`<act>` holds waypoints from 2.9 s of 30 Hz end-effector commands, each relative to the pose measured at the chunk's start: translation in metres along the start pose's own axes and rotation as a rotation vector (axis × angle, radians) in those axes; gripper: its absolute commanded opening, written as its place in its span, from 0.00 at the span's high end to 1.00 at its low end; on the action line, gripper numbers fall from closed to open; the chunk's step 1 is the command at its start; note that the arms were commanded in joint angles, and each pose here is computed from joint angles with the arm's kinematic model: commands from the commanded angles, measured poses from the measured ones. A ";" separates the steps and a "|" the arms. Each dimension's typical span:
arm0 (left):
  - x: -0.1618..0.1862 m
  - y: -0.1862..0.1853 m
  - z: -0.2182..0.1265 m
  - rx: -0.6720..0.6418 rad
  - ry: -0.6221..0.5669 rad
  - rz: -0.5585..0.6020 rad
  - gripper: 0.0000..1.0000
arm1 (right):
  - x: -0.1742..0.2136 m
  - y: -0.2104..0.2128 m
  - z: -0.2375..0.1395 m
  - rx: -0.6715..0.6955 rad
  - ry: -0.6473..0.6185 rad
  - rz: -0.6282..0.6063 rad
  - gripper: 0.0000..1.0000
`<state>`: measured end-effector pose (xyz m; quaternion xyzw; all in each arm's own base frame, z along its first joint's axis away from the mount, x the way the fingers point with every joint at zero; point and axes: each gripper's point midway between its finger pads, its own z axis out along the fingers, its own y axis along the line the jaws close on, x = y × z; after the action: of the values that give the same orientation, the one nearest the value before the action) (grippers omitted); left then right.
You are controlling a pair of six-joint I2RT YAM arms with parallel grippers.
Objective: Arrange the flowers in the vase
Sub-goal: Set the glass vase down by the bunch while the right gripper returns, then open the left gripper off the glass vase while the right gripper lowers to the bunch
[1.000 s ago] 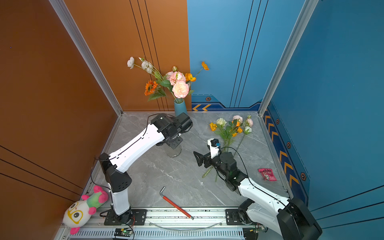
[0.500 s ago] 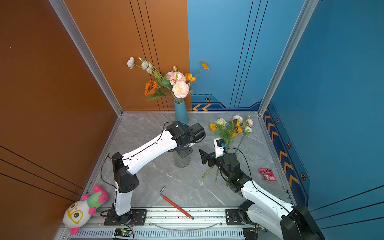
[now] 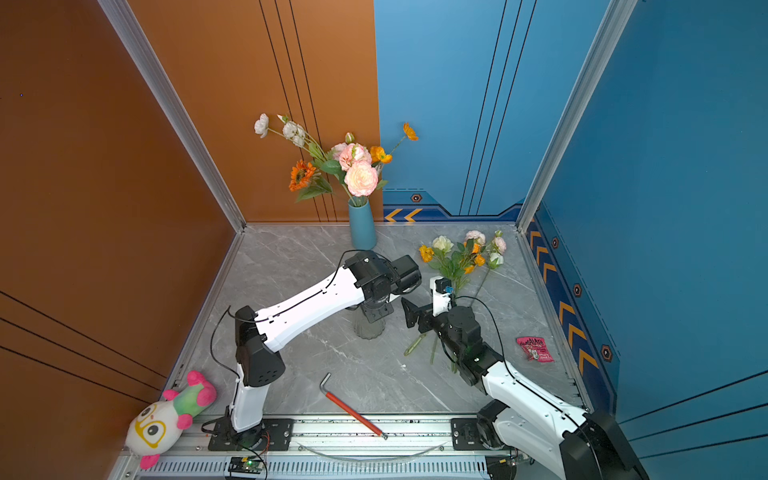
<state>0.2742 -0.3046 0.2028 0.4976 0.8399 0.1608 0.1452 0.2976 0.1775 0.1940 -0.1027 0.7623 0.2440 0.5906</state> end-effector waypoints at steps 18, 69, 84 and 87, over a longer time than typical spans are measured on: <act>-0.005 0.007 -0.053 0.000 -0.146 0.024 0.15 | 0.006 -0.014 -0.002 0.053 0.012 0.004 0.00; 0.025 -0.013 -0.119 0.219 -0.977 -0.051 0.02 | 0.074 -0.129 0.004 0.588 0.630 0.369 0.47; 0.027 -0.016 -0.116 0.208 -0.973 -0.023 0.02 | 0.081 -0.152 0.049 0.697 0.633 0.359 0.72; 0.028 -0.017 -0.119 0.212 -0.982 -0.021 0.02 | 0.083 -0.154 0.052 0.710 0.632 0.355 0.73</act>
<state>0.2035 -0.3039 0.2977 0.5140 0.6988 -0.1807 0.4635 0.3771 0.0843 0.0617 0.1546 0.9514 0.0359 0.2639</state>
